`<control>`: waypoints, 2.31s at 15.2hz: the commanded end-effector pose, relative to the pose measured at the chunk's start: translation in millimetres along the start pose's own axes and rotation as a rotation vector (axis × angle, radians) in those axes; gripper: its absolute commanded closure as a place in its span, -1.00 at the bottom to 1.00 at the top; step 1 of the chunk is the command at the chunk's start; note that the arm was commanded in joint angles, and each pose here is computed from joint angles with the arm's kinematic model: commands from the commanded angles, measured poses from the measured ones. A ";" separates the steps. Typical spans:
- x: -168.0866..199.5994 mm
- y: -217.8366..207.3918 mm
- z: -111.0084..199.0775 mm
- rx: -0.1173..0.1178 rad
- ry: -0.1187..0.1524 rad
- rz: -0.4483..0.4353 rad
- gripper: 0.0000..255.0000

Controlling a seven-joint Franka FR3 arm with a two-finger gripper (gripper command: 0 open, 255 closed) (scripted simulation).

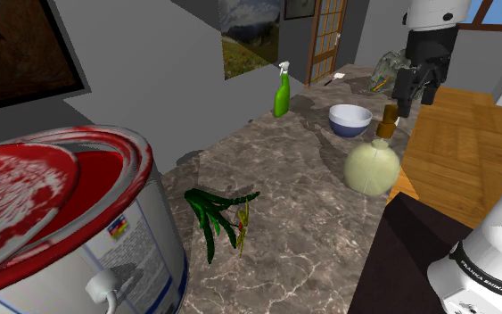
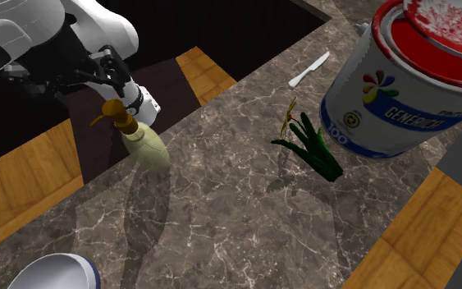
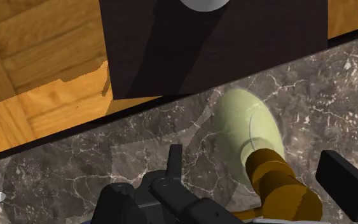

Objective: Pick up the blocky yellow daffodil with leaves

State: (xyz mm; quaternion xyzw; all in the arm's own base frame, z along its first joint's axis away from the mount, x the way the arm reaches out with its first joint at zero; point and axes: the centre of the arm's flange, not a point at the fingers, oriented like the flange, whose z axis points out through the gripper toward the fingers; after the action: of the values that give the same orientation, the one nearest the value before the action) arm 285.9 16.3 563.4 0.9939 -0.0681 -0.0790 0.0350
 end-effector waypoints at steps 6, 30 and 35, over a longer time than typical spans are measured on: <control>30.2 -58.4 9.7 0.006 -0.019 -0.032 -1.00; 145.2 -351.5 58.1 0.037 -0.110 -0.188 -1.00; 162.8 -414.8 68.2 0.043 -0.129 -0.220 -1.00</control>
State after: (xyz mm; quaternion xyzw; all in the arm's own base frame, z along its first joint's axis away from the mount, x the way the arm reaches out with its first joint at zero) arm 482.2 387.1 441.7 0.9892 0.0352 -0.1422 0.0014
